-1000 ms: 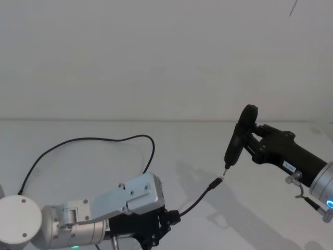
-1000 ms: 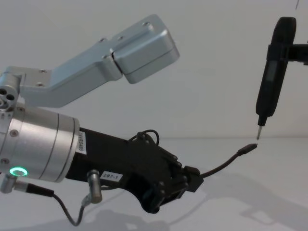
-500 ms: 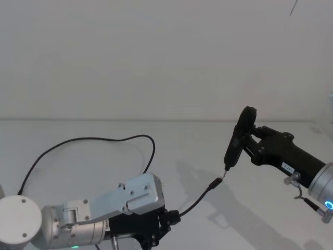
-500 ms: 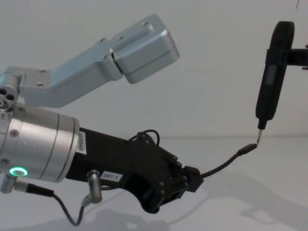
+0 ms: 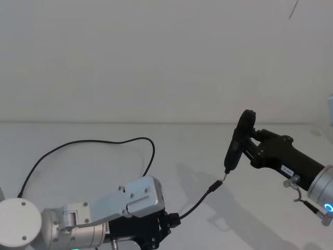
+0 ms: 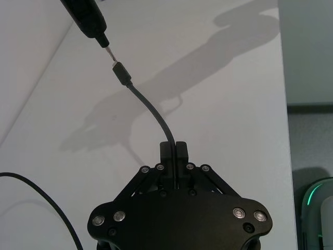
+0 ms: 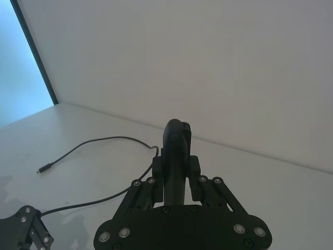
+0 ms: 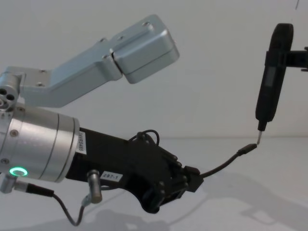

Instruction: Pick up the data cable with the one hand.

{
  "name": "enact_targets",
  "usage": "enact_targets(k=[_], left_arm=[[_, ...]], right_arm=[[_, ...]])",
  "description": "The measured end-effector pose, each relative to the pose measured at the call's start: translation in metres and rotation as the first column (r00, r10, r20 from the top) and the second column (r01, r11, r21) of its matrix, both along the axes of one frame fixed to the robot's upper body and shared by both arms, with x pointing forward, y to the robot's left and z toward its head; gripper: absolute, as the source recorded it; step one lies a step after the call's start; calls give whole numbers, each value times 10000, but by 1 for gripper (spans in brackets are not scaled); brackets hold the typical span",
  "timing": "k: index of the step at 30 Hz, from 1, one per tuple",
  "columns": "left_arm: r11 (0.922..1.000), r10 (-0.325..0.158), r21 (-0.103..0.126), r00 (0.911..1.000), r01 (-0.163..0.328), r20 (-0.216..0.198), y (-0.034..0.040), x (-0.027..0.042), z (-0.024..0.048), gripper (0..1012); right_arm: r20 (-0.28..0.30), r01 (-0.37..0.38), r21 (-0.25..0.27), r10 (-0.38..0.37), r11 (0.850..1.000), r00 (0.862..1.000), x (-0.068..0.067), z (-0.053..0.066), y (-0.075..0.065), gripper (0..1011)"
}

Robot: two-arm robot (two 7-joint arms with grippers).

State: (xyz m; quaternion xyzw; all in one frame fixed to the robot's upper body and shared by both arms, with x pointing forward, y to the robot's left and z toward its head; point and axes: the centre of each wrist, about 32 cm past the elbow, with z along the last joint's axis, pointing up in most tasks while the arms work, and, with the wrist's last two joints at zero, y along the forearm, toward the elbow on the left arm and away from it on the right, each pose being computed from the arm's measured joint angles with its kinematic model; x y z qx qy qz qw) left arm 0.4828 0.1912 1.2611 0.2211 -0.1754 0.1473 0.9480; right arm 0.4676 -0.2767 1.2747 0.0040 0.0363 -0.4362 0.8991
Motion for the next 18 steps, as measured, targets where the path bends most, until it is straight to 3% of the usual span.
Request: enact_targets(k=[18], left_arm=[[10000,0,1,10000,0,0,0,0,0,53]], right_arm=[[-113,-79,-2,79,10000,9999,-8,-3,-7,279]])
